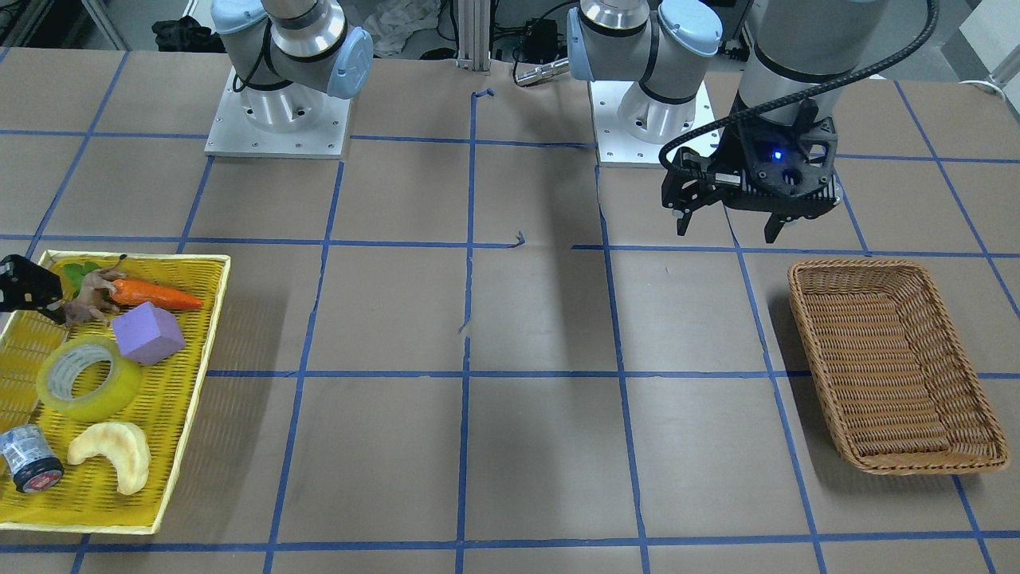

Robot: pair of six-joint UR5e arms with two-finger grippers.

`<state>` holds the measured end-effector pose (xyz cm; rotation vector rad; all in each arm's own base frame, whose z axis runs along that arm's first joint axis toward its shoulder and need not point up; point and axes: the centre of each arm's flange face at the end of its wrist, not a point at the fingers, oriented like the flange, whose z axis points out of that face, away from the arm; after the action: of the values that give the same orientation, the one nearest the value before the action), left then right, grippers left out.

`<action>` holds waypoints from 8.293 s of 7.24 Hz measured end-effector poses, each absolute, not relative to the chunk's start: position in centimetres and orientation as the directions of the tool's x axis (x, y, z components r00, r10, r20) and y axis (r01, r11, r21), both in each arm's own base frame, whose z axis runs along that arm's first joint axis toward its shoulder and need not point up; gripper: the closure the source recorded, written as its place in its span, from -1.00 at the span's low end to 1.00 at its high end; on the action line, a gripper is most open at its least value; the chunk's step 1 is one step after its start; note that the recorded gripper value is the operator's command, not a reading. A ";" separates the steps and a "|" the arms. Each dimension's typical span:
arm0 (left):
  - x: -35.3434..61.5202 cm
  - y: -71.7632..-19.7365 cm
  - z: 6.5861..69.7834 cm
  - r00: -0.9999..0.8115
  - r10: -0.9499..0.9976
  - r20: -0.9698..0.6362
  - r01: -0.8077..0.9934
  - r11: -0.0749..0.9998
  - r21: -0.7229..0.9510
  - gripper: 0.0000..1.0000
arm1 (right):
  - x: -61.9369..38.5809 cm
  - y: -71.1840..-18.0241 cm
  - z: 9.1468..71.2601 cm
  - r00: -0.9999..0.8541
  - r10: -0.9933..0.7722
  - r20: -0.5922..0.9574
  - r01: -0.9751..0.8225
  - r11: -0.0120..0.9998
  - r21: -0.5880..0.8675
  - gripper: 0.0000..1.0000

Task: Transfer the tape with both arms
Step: 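Lower the right gripper onto the clear yellow tape roll's rim, then close the right gripper on the tape roll and lift it, then carry the tape roll with the right gripper to the table center, then open the right gripper and raise it back toward the tray, then reach the left gripper to the tape roll and grasp its rim, then lift the tape roll with the left gripper and carry it over the wicker basket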

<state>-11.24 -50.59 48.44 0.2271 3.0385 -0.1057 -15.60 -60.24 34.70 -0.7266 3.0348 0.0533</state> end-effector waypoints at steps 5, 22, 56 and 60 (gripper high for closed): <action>-11.2 -50.7 48.4 -0.985 0.145 -0.099 0.151 0.987 -0.062 -1.00 | -19.5 -59.9 22.3 -0.865 -0.501 -0.031 -0.502 0.865 0.026 0.07; -11.3 -50.8 48.2 -0.984 0.148 -0.095 0.154 0.986 -0.058 -1.00 | 23.9 -66.8 28.4 -0.999 -0.031 0.011 -0.031 0.999 0.010 1.00; -29.1 -60.2 19.4 -0.972 -0.106 0.208 -0.138 0.980 -0.143 -0.10 | 15.3 -51.2 48.9 -0.998 -0.055 -0.028 -0.053 0.996 -0.079 -1.00; -29.9 -60.0 18.8 -0.976 -0.072 0.205 -0.102 0.984 -0.144 1.00 | 15.3 -51.2 48.8 -0.998 -0.055 -0.029 -0.053 0.996 -0.078 -1.00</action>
<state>-29.87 -60.04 18.82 -0.1475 3.3292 -0.2589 15.32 -51.23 48.82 -0.0841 3.1071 -0.1199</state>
